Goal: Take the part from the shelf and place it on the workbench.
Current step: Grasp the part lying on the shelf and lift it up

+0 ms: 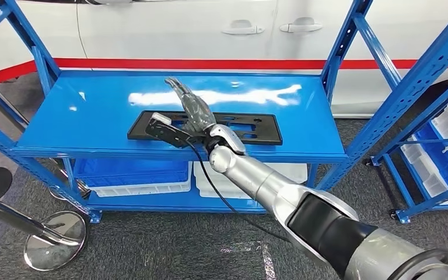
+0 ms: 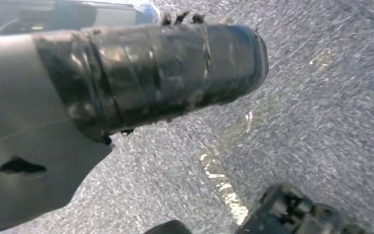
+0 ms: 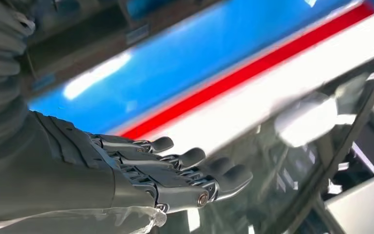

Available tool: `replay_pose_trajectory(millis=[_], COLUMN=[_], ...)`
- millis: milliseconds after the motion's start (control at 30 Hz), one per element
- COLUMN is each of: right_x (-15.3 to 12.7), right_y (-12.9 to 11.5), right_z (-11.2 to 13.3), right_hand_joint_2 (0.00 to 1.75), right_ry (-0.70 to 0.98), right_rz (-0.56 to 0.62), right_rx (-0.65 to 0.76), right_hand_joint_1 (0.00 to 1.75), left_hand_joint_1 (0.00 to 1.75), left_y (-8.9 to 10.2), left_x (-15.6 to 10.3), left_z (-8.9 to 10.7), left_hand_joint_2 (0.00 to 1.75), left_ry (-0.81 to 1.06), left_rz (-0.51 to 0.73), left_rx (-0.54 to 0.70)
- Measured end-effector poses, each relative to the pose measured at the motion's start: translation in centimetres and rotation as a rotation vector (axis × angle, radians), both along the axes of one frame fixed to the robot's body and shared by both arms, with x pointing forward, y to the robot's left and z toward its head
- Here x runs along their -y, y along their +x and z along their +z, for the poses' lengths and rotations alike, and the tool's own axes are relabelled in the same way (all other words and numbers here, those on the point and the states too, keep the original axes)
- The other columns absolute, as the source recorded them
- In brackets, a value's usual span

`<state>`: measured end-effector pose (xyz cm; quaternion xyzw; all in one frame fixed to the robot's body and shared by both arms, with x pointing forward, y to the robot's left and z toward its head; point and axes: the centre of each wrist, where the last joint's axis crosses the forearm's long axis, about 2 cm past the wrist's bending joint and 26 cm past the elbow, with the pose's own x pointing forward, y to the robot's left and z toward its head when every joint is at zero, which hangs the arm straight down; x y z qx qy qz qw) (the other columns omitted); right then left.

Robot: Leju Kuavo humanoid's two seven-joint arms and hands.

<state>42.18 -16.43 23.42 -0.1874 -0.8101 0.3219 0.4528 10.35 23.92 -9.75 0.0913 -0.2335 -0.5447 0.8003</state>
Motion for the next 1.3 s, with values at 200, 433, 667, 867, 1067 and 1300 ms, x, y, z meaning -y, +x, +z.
replay_pose_trajectory(millis=[200, 433, 667, 867, 1067, 1300], right_x=[-0.5, -1.4, -1.6, -1.8, -1.5, -1.5], right_y=[0.5, 0.5, 0.4, 0.5, 0.5, 0.3], right_z=[-1.9, -3.3, -4.3, -4.4, -4.8, -5.2], right_hand_joint_2=[1.75, 1.75, 1.75, 1.75, 1.75, 1.75], right_ry=[-0.193, -0.371, -0.459, -0.485, -0.525, -0.662], right_rz=[-0.039, -0.027, -0.037, -0.038, -0.068, -0.244], right_rx=[-0.013, -0.071, -0.116, -0.129, -0.142, -0.04], right_hand_joint_1=[0.0, 0.0, 0.0, 0.0, 0.0, 0.0], left_hand_joint_1=[0.0, 0.0, 0.0, 0.0, 0.0, 0.0], left_y=[0.1, 0.3, 0.2, 0.3, 0.3, 0.3], left_x=[0.4, 0.4, 0.4, 0.3, 0.3, 0.4], left_z=[0.1, 0.1, 0.1, 0.1, 0.1, 0.1], left_hand_joint_2=[0.0, 0.0, 0.0, 0.0, 0.0, 0.0], left_ry=[-0.006, -0.004, -0.001, 0.005, 0.009, 0.013], left_rz=[-0.021, -0.035, -0.042, -0.045, -0.046, -0.059], left_rx=[-0.003, 0.0, -0.007, -0.006, -0.009, -0.012])
